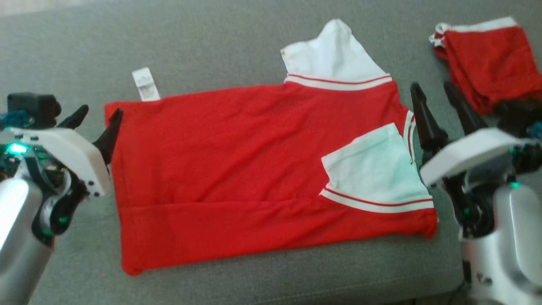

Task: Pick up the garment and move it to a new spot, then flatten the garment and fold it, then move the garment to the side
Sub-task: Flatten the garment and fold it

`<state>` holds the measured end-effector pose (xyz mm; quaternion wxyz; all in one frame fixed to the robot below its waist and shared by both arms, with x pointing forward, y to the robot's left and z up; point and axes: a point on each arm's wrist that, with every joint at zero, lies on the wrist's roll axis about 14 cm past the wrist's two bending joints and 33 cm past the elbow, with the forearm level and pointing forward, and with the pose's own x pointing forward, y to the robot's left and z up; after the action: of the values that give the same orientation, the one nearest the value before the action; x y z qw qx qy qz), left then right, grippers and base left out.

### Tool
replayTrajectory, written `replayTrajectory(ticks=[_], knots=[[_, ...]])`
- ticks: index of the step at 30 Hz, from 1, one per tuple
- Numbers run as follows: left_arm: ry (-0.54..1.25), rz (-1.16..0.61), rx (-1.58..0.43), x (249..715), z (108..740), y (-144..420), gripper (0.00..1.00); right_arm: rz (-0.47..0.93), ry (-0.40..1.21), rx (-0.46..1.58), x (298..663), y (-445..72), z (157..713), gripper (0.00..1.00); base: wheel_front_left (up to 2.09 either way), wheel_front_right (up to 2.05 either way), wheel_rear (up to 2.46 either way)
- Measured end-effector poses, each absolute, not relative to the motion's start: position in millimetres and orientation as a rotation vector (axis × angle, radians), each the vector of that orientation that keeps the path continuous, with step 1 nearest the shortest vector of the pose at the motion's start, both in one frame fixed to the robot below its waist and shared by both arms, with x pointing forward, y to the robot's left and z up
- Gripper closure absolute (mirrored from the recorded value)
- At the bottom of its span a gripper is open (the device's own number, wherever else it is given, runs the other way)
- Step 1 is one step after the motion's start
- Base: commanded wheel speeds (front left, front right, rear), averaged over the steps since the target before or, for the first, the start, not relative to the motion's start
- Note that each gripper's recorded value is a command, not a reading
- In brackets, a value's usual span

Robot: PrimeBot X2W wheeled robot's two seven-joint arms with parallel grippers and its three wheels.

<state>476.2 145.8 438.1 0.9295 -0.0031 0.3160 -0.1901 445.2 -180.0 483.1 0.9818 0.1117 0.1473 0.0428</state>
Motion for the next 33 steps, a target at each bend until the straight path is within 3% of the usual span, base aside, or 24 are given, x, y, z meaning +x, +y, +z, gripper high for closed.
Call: replayTrajectory(ticks=[18, 20, 22, 28, 33], knots=[[0.905, -0.317, 0.047, 504.4, 365.0, 156.5, 0.0, 0.124, 0.315, 0.181, 485.2, -171.7, 471.6, 0.0, 0.0, 0.0, 0.0], [0.908, -0.328, 0.05, 505.7, 366.4, 155.3, 0.56, 0.131, 0.31, 0.179, 488.9, -169.6, 473.1, 0.0, 0.0, 0.0, 0.0], [0.908, -0.341, 0.05, 505.0, 367.2, 152.7, 0.98, 0.145, 0.313, 0.167, 493.2, -166.1, 474.3, 0.0, 0.0, 0.0, 0.0], [0.882, -0.373, 0.041, 499.3, 371.4, 146.1, 1.0, 0.175, 0.401, 0.09, 510.3, -162.0, 461.9, 0.0, 0.0, 0.0, 0.0], [0.785, -0.383, -0.004, 505.3, 388.6, 137.4, 1.0, 0.188, 0.467, -0.022, 548.3, -161.6, 459.2, 0.0, 0.0, 0.0, 0.0]])
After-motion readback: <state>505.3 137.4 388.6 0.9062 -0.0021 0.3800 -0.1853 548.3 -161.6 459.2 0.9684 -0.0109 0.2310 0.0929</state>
